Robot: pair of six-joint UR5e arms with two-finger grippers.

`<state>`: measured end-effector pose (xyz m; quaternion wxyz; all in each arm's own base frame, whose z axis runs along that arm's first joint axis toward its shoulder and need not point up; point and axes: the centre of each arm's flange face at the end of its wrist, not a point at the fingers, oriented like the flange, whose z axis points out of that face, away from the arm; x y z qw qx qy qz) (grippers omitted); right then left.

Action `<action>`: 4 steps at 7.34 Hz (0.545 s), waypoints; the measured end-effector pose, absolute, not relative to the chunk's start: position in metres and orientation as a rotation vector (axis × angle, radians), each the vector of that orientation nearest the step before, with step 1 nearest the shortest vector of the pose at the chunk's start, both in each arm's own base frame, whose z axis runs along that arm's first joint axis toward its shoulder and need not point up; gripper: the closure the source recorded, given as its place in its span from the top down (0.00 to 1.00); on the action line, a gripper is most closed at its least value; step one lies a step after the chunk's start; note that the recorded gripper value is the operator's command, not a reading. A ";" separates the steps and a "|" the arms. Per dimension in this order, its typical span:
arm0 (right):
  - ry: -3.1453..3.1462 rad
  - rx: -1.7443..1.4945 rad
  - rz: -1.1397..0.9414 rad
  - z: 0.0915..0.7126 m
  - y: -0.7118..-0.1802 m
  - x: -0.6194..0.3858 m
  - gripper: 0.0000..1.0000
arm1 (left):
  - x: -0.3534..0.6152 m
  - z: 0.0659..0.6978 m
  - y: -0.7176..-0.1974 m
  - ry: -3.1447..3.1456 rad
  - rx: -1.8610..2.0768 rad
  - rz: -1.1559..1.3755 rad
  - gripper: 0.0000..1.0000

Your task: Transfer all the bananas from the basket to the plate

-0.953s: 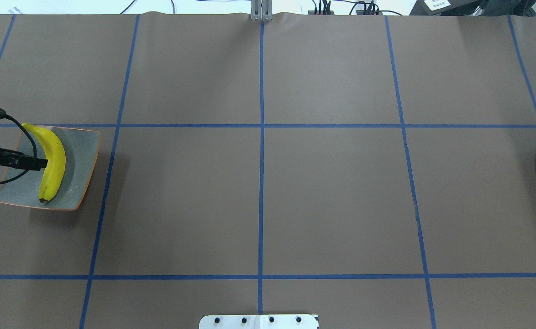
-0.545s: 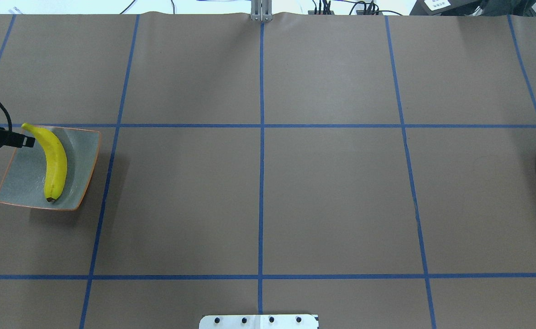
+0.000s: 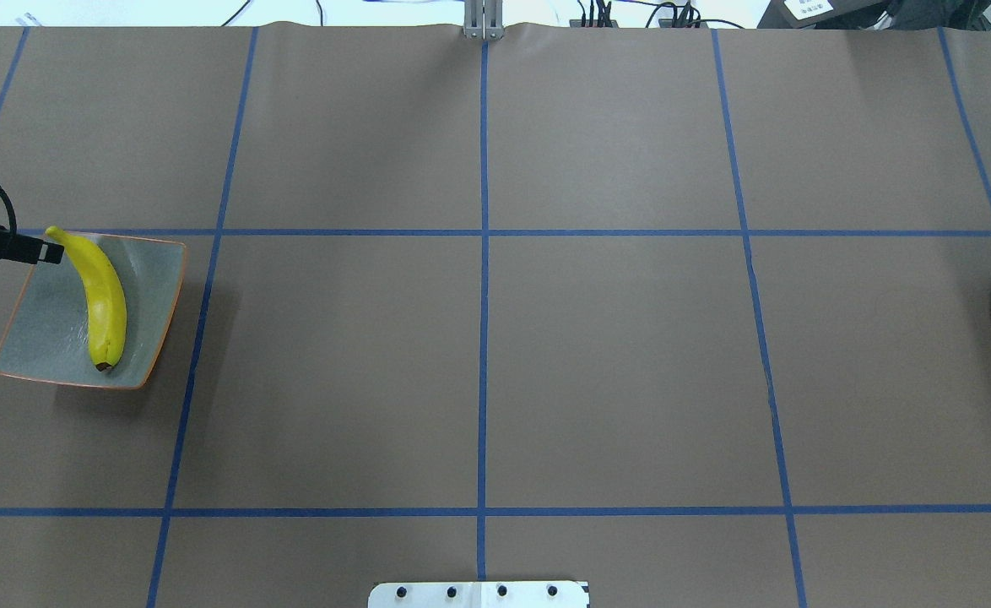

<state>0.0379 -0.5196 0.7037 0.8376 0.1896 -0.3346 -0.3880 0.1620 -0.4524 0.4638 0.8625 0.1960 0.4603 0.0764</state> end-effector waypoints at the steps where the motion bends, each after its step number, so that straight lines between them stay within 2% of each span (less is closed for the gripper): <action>1: -0.712 0.391 -0.859 0.719 -0.516 0.036 0.98 | 0.161 0.464 -0.452 0.964 0.413 0.158 1.00; 2: -0.716 0.381 -0.880 0.730 -0.513 0.036 0.83 | 0.161 0.464 -0.452 0.963 0.416 0.157 1.00; 4: -0.720 0.373 -0.899 0.737 -0.512 0.033 0.80 | 0.159 0.464 -0.451 0.960 0.419 0.155 1.00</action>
